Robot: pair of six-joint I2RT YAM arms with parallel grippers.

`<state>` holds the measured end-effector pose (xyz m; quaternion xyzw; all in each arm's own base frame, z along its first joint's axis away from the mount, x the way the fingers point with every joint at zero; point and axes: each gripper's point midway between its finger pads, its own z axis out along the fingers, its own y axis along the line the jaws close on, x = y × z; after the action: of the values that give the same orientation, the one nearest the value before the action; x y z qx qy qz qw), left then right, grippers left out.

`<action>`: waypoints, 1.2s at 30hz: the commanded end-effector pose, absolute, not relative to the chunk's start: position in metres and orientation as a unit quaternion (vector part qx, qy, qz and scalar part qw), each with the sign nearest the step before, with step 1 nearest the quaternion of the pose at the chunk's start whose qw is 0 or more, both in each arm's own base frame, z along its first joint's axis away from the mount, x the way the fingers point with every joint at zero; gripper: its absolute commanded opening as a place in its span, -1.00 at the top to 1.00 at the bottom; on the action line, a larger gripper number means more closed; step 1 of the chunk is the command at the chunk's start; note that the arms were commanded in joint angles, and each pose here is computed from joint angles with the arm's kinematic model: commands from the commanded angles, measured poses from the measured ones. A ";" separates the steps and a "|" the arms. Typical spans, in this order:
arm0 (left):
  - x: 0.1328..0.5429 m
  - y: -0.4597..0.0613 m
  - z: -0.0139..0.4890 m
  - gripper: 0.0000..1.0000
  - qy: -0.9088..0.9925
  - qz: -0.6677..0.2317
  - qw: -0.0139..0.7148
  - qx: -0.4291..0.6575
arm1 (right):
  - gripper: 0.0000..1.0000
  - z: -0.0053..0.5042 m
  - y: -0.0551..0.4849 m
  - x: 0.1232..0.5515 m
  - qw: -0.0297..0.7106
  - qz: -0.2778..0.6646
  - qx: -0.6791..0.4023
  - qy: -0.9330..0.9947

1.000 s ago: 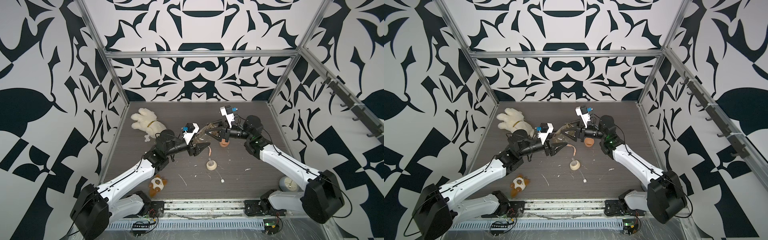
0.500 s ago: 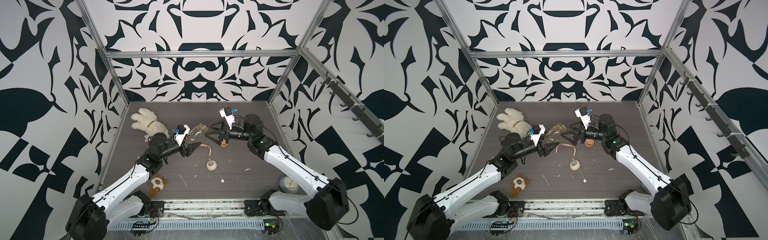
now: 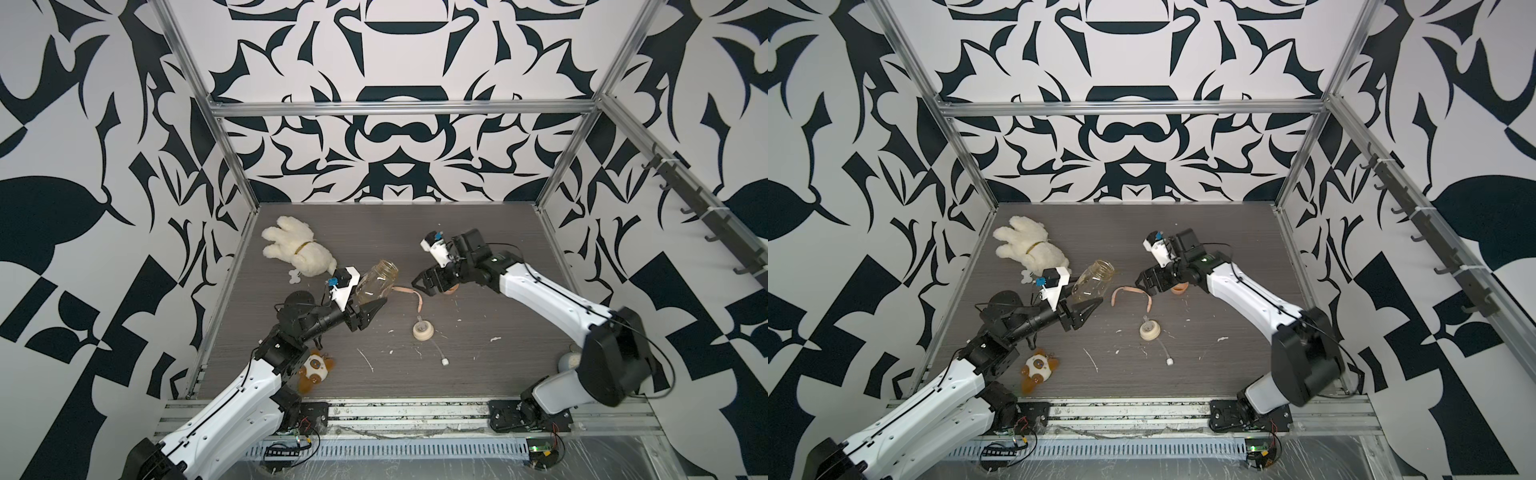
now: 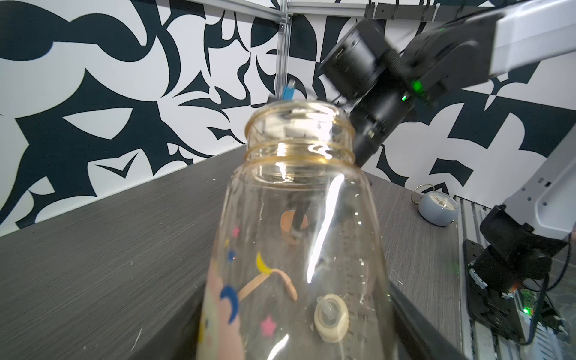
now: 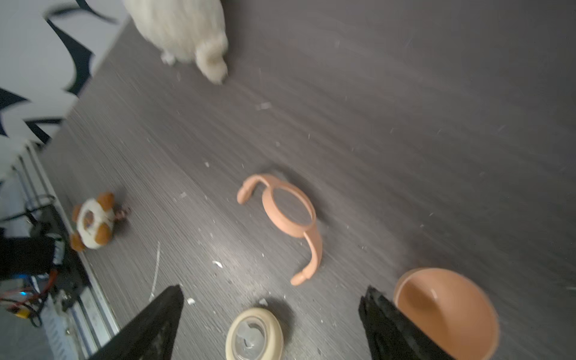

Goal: Assemble the baby bottles
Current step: Pick up the handle at the center of the board.

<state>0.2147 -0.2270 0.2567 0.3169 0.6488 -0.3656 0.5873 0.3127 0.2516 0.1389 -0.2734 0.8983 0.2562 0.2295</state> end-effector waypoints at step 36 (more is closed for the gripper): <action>0.222 -0.219 0.263 0.07 0.658 -0.351 0.598 0.293 | 0.63 0.037 0.267 0.338 0.148 0.241 -0.290 0.914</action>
<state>0.2202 -0.2226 0.2510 0.2972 0.6654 -0.3576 0.5840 0.3309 0.2623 0.0244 -0.2872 0.9196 0.2338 0.1315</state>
